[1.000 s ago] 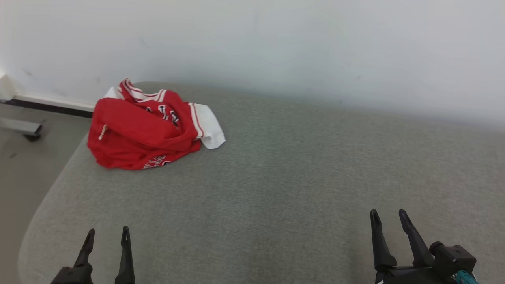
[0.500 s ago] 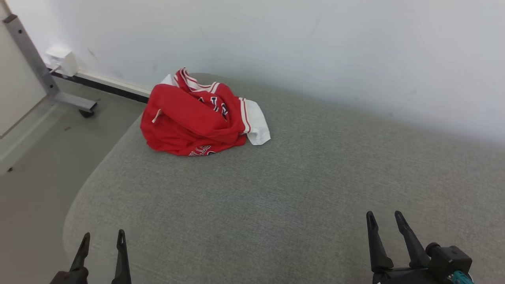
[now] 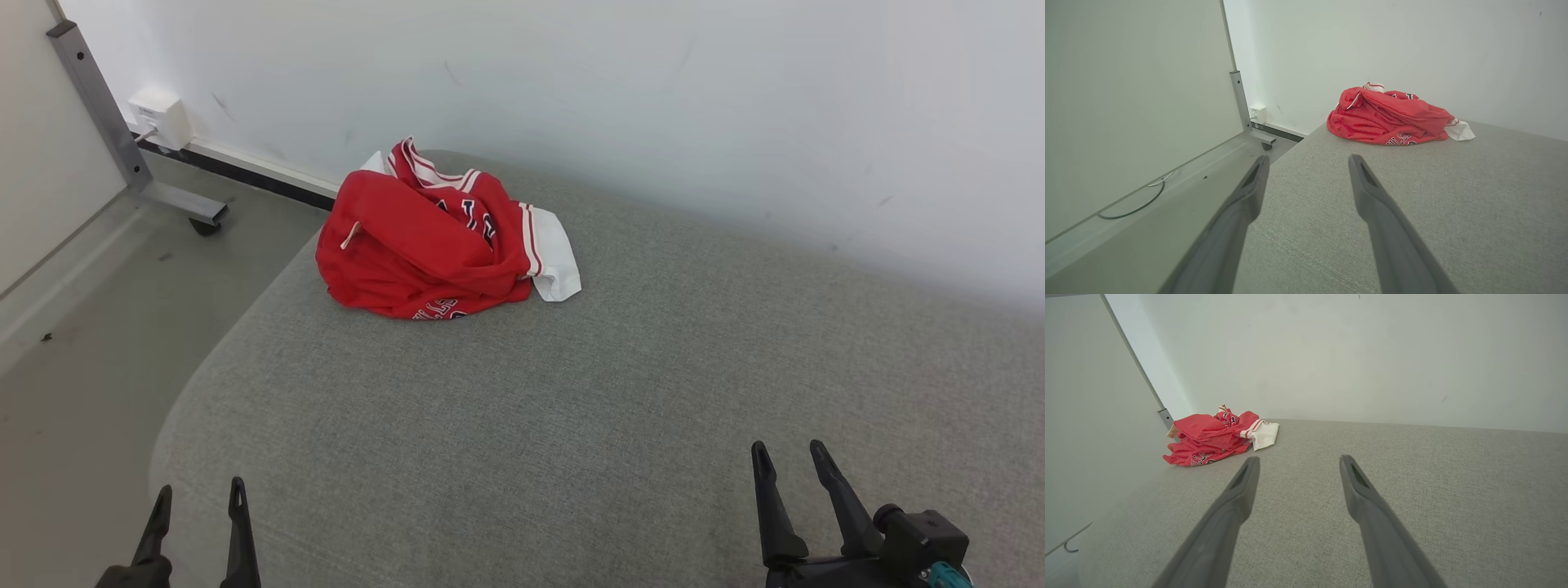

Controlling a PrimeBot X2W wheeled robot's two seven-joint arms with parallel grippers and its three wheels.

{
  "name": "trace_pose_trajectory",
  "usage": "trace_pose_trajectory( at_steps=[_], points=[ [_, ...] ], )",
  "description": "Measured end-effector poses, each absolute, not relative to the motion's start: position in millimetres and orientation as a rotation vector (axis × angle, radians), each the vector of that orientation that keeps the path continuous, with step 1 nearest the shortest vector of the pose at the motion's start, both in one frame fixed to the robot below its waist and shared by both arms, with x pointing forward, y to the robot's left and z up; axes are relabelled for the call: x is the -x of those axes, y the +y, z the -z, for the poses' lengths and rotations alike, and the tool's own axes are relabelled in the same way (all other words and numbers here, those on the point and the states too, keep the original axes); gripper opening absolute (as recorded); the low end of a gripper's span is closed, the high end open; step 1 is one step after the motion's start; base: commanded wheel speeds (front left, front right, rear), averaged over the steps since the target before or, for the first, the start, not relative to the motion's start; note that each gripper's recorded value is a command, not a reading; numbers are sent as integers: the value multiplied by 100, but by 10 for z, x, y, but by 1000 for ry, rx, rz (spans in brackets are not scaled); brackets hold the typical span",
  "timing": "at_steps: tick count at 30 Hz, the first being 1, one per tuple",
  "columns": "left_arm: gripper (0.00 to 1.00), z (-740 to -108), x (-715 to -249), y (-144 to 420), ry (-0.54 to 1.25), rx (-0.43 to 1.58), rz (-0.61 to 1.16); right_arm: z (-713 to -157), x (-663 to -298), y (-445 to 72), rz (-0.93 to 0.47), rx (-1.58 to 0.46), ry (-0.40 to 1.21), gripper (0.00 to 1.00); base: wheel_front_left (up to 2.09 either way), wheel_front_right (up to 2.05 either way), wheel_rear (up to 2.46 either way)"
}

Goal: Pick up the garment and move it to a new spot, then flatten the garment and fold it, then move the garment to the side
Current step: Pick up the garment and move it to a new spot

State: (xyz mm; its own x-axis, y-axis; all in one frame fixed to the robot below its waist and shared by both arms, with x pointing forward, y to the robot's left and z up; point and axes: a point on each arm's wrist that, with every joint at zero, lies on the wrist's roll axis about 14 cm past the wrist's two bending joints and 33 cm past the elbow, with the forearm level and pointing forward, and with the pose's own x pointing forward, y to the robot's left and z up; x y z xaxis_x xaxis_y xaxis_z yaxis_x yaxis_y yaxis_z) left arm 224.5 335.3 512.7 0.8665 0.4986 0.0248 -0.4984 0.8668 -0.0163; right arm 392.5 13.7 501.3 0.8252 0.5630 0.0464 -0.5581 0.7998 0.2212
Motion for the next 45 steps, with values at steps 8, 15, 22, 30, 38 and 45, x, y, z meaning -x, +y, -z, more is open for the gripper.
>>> trace_pose_trajectory(
  at_steps=[8, 15, 22, 30, 38, 45],
  points=[
    [100, -5189, -2389, 3353, -48, 16, -504, -5008, -3954, 94, -588, -230, 23, 100, 0, 0, 0],
    [100, -5703, -2946, 3437, -172, -28, -413, -4974, -4049, -78, -537, -215, 23, 100, 0, 0, 0],
    [100, -6300, -3681, 3453, -288, -92, -312, -4950, -4306, -402, -440, -199, 5, 100, 0, 0, 0],
    [100, -6589, -4656, 3295, -304, -145, -199, -4701, -4583, -926, -295, -184, 30, 100, 0, 0, 0],
    [100, -6322, -5519, 3040, -186, -187, -95, -4423, -4616, -1386, -167, -169, 73, 100, 0, 0, 0],
    [100, -5683, -6040, 2872, 13, -159, -42, -4216, -4540, -1792, -54, -146, 117, 100, 0, 0, 0]
  ],
)
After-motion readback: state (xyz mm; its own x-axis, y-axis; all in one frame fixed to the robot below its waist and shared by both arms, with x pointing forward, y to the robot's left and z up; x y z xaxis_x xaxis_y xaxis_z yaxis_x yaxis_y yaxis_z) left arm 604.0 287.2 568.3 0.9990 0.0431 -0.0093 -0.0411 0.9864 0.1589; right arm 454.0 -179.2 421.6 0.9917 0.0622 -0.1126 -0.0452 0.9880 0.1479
